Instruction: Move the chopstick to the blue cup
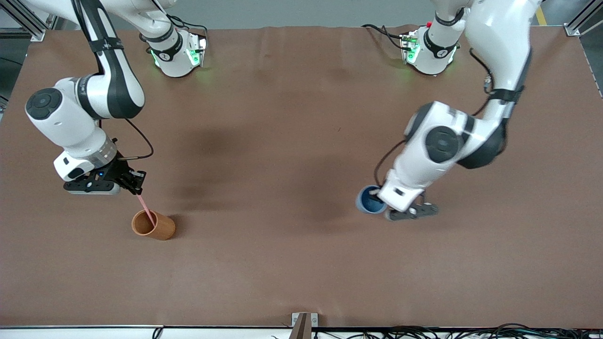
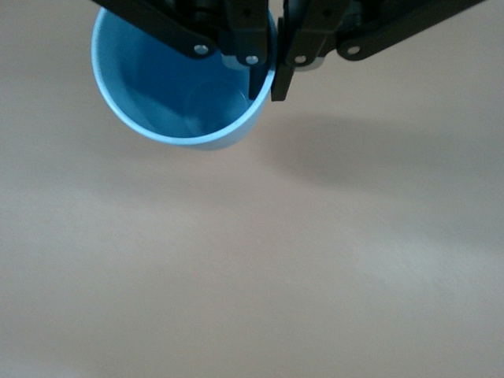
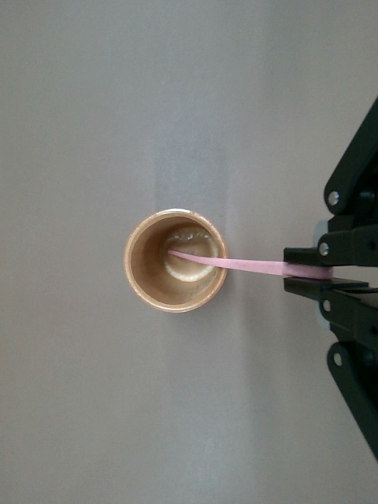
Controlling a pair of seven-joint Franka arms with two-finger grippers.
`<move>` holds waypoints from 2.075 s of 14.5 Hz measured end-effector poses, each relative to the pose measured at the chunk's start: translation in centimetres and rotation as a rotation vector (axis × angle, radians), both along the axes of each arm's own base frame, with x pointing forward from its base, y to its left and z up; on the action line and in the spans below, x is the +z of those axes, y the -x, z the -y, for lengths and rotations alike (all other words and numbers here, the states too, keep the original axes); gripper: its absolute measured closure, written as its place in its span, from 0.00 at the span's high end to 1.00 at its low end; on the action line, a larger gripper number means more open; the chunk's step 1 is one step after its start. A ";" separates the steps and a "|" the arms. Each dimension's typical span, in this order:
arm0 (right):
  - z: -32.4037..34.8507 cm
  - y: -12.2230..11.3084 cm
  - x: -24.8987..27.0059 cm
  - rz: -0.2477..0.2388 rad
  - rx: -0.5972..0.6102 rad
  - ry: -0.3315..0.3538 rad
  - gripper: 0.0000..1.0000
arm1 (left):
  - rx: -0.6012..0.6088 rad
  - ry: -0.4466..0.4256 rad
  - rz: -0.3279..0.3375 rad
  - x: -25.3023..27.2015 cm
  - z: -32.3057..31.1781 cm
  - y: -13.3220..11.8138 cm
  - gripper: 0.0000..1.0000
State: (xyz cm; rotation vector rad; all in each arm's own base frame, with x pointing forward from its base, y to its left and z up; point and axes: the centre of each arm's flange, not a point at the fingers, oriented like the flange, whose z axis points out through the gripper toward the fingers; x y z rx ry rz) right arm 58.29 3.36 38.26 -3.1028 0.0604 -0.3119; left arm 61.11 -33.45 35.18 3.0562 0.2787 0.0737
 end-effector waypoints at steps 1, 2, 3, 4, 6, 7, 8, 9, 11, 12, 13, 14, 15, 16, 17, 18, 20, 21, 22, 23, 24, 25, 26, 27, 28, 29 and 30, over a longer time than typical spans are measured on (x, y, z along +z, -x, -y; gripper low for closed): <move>0.1 -0.4 1.4 -0.028 -0.002 0.001 0.09 | 0.022 -0.011 0.002 -0.7 2.3 1.0 0.05; 0.2 -0.8 3.2 -0.058 -0.004 0.002 0.09 | 0.038 -0.014 0.001 -1.6 4.6 1.9 0.05; 0.5 -1.1 5.5 -0.091 -0.007 0.002 0.09 | 0.050 -0.013 -0.002 -2.5 6.4 2.5 0.05; 0.8 -1.3 8.1 -0.121 -0.012 0.003 0.09 | 0.059 -0.010 -0.007 -3.4 7.9 2.9 0.05; 1.5 -1.4 14.1 -0.166 -0.022 0.003 0.09 | 0.075 -0.007 -0.008 -5.2 10.2 3.5 0.05; 1.7 -1.1 17.1 -0.180 -0.024 0.002 0.09 | 0.076 -0.010 -0.004 -6.0 11.4 3.9 0.05; 1.8 -0.7 19.8 -0.192 -0.024 0.003 0.09 | 0.079 -0.016 0.001 -6.7 12.5 4.4 0.05; 1.7 -0.1 21.9 -0.207 -0.021 0.003 0.09 | 0.080 -0.025 0.008 -7.4 13.3 4.8 0.05; 1.3 0.7 24.0 -0.238 -0.013 0.005 0.09 | 0.080 -0.038 0.013 -8.3 13.6 4.9 0.05; 1.1 0.9 24.0 -0.250 -0.013 0.005 0.09 | 0.081 -0.042 0.013 -8.6 13.4 4.7 0.05; 1.1 0.9 23.7 -0.266 -0.014 0.005 0.09 | 0.082 -0.047 0.017 -8.7 13.1 4.5 0.05; 1.1 0.8 23.3 -0.277 -0.014 0.006 0.09 | 0.082 -0.053 0.023 -8.8 12.8 4.2 0.05; 1.0 0.6 22.9 -0.284 -0.013 0.006 0.09 | 0.081 -0.058 0.027 -8.9 12.6 4.0 0.05; 0.8 0.5 22.6 -0.288 -0.013 0.005 0.09 | 0.081 -0.061 0.030 -9.0 12.4 3.9 0.05; 0.3 0.4 22.4 -0.290 -0.018 0.005 0.09 | 0.081 -0.062 0.031 -9.0 12.3 3.8 0.05; -0.6 0.4 22.4 -0.288 -0.026 0.005 0.09 | 0.081 -0.063 0.030 -9.1 12.3 3.9 0.05; -4.1 0.6 22.5 -0.281 -0.064 0.006 0.09 | 0.080 -0.064 0.026 -9.4 12.3 3.9 0.09; -6.3 0.8 22.4 -0.278 -0.089 0.006 0.09 | 0.079 -0.065 0.024 -9.6 12.4 3.9 0.09; -8.4 1.0 22.4 -0.269 -0.108 0.006 0.09 | 0.079 -0.064 0.023 -9.7 12.4 4.0 0.14; -10.4 1.1 22.3 -0.256 -0.123 0.003 0.09 | 0.078 -0.063 0.023 -9.8 12.4 4.0 0.24; -12.4 1.2 22.2 -0.244 -0.140 -0.006 0.09 | 0.079 -0.061 0.024 -9.8 12.4 3.9 0.33; -14.3 1.2 22.2 -0.238 -0.158 -0.026 0.09 | 0.082 -0.057 0.027 -9.6 12.3 3.8 0.42; -16.2 1.3 22.1 -0.241 -0.177 -0.057 0.09 | 0.087 -0.054 0.033 -9.2 12.1 3.4 0.54; -17.9 1.2 22.2 -0.244 -0.200 -0.092 0.09 | 0.095 -0.053 0.041 -8.4 11.7 3.0 0.63; -19.6 1.1 22.4 -0.241 -0.223 -0.119 0.09 | 0.106 -0.060 0.050 -7.0 11.2 2.5 0.72; -21.6 1.0 22.4 -0.238 -0.246 -0.139 0.09 | 0.112 -0.065 0.066 -5.1 10.4 1.9 0.83; -23.8 1.2 22.2 -0.234 -0.267 -0.155 0.09 | 0.107 -0.069 0.086 -2.8 9.4 1.3 0.93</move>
